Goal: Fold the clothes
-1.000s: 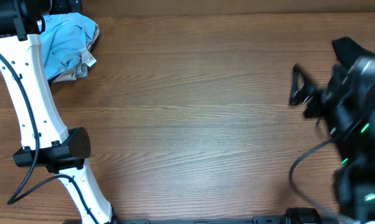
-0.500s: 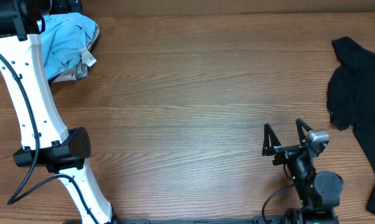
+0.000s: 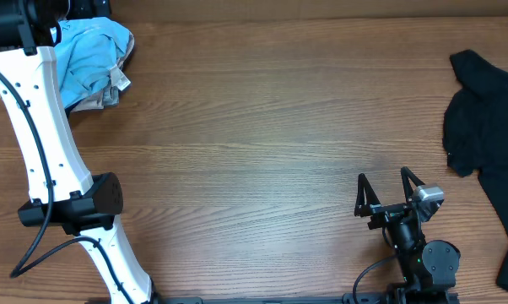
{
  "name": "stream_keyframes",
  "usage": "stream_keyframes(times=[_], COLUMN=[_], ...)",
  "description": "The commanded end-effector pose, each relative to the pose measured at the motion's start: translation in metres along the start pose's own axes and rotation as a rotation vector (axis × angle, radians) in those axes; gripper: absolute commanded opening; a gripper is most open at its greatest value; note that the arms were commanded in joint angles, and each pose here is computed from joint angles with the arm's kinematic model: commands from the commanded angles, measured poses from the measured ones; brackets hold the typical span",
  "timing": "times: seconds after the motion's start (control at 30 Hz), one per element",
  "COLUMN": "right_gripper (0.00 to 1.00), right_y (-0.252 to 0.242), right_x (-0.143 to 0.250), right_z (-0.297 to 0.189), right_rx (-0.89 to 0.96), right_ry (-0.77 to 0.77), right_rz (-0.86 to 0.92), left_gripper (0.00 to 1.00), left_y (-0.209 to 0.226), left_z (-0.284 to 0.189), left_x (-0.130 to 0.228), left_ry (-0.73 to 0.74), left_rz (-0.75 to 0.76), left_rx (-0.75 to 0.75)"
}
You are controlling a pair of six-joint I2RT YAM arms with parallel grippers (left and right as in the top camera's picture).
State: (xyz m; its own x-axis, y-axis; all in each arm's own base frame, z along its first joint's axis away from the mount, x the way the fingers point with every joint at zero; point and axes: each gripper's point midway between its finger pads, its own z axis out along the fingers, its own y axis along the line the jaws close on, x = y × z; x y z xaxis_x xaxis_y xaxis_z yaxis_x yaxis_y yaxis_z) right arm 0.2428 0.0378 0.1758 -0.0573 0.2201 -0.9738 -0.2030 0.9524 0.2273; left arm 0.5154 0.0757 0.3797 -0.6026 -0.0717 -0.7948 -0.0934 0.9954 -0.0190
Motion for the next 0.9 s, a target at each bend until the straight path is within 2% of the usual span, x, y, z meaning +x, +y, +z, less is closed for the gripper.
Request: stream_keyframes(times=[0.0,0.37,0.47,0.6,0.73,0.87], right_gripper=[1.00,1.00,1.00,1.00,1.00,1.00], right_y=[-0.001,-0.001,-0.001,-0.001,-0.001,-0.001], right_x=[0.001,0.001,0.001,0.001,0.001,0.001], right_z=[0.000,0.000,0.000,0.000,0.000,0.000], right_rx=[0.006,0.006,0.006,0.006,0.006,0.006], right_ry=[-0.006,-0.006,-0.006,-0.006,-0.006,-0.006], right_rz=[0.002,0.002,0.002,0.002,0.002,0.002], left_gripper=[1.00,1.00,1.00,1.00,1.00,1.00], left_y=[-0.004,-0.004,-0.011,-0.046,-0.101,-0.124], left_z=[0.001,0.001,-0.014,-0.051,-0.090,-0.116], left_x=[-0.001,0.000,-0.004,-0.001,0.049,0.099], left_ry=[-0.002,0.001,-0.018,-0.026,0.077,0.139], left_rz=[-0.006,-0.005,0.004,0.046,0.127,0.205], left_rx=[0.011,0.012,0.014,0.070,0.172,0.198])
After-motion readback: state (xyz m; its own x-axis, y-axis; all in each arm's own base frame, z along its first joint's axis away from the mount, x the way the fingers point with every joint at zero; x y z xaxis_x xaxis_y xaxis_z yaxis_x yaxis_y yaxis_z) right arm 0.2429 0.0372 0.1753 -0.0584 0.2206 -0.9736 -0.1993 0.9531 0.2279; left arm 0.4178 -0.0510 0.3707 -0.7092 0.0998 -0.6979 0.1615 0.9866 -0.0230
